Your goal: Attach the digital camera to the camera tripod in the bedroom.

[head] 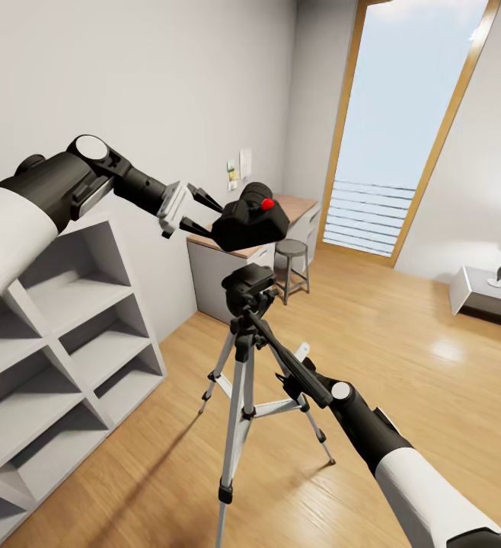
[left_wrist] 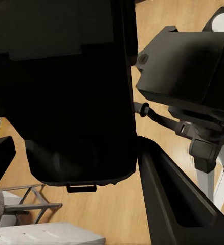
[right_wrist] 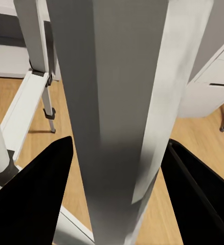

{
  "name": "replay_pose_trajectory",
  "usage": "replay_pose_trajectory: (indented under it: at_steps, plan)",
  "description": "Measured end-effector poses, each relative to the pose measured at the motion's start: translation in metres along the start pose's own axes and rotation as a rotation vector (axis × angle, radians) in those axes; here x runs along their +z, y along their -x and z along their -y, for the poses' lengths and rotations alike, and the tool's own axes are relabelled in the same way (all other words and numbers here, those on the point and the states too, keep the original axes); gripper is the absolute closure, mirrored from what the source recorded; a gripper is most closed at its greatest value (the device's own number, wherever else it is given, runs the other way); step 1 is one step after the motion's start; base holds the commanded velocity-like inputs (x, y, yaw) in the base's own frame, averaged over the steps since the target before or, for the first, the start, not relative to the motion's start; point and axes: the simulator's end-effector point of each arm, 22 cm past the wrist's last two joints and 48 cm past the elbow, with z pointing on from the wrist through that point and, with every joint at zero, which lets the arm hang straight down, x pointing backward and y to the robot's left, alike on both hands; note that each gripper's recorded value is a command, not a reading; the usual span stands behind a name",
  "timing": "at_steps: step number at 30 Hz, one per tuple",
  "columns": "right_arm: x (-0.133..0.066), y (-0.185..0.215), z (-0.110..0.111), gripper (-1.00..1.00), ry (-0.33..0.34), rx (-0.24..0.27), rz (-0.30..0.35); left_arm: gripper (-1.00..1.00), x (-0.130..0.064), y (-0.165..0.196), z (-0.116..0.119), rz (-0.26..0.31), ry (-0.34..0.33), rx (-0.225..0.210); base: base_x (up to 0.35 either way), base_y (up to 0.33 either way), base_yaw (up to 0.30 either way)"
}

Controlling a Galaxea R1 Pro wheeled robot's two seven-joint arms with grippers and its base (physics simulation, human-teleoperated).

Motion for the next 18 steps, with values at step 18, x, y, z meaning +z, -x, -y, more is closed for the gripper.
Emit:
replay_pose_trajectory:
  at_steps: [18]
  plan:
    - [0.0000,0.0000,0.0000,1.00,0.000,-0.001,0.000,1.00,0.0000,-0.0006,0.0001,-0.003,0.000,-0.009,0.000,0.000,0.000]
